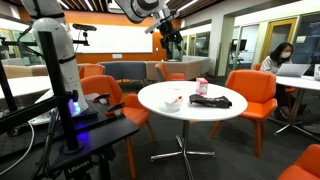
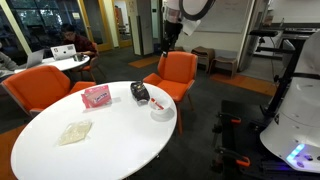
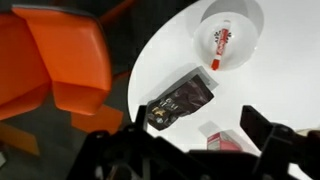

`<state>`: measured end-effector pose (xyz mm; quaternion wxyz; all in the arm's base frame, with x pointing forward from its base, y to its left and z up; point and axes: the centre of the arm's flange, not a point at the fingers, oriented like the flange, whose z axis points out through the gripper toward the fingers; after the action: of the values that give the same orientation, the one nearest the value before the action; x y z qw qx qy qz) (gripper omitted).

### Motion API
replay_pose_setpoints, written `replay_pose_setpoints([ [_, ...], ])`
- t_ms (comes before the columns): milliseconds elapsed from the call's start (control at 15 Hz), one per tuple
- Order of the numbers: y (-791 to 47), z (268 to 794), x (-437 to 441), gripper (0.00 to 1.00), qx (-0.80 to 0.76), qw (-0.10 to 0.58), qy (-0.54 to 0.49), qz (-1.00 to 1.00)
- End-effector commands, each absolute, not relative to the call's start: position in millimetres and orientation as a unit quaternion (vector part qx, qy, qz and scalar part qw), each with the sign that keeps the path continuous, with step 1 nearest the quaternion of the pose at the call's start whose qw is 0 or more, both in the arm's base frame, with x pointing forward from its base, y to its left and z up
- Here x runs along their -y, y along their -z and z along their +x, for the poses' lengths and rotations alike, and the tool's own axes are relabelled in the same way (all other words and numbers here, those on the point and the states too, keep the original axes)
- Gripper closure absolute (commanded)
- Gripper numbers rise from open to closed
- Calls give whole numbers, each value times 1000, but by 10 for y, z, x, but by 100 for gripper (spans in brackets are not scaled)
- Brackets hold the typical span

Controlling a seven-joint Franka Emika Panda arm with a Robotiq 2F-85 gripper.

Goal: Remove the marker from the bowl and put it on the table

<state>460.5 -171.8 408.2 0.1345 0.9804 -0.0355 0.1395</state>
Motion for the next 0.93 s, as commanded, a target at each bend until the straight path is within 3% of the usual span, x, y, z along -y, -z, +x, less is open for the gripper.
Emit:
replay_pose_setpoints([
  [0,-3855,4829,1808,0,60,139,-137,979],
  [267,-3521,4991,1898,0,117,130,-121,977],
  [867,-2451,5207,1820,0,66,74,-60,993],
])
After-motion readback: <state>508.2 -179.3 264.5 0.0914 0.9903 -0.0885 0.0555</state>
